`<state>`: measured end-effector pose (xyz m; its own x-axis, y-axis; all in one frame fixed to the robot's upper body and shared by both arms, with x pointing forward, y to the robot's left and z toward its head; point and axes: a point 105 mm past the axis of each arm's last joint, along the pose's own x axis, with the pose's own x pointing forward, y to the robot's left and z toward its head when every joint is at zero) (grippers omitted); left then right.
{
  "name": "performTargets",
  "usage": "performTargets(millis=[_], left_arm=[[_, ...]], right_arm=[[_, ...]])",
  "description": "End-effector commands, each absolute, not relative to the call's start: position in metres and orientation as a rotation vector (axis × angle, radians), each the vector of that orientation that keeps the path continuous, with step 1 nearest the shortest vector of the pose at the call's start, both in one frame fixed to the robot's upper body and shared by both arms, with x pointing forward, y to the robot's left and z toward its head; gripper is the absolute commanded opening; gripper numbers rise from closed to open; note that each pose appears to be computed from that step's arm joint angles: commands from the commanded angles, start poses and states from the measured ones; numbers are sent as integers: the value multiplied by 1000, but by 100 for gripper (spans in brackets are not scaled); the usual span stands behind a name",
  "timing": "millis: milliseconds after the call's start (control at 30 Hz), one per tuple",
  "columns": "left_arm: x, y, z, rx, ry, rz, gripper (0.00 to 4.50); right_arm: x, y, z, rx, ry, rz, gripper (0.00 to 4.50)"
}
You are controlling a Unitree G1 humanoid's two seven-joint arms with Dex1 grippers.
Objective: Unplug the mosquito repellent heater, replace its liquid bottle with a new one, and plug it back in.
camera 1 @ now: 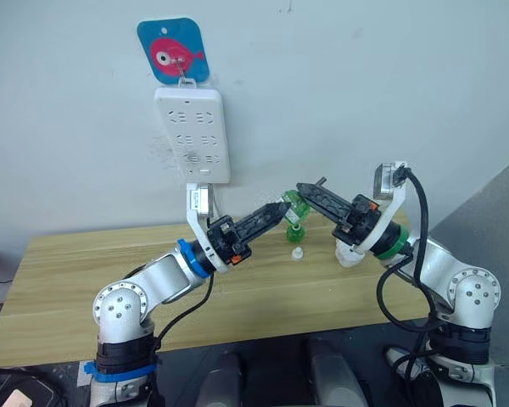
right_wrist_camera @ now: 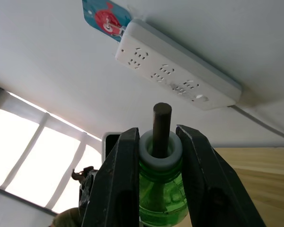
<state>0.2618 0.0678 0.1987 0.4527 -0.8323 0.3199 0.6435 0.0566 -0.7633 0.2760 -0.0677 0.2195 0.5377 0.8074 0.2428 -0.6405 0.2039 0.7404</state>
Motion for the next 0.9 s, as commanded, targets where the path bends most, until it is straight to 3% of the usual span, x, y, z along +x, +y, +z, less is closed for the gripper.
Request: performTargets(millis=[33,500,667,900], left_arm=[[254,62,213,-1039,203,-1168,373],[255,62,215,-1086,201,-1170,373],[256,60,216,-1090,199,-1176,236],[260,59,218,-1095,178,-1165,235]], right_arm=[[271,-65,233,934,186,1055,82],[271,-56,242,973,184,1066,82],[268,-52,243,960,193,1090,82],[264,-50,242,952,207,1109,82]])
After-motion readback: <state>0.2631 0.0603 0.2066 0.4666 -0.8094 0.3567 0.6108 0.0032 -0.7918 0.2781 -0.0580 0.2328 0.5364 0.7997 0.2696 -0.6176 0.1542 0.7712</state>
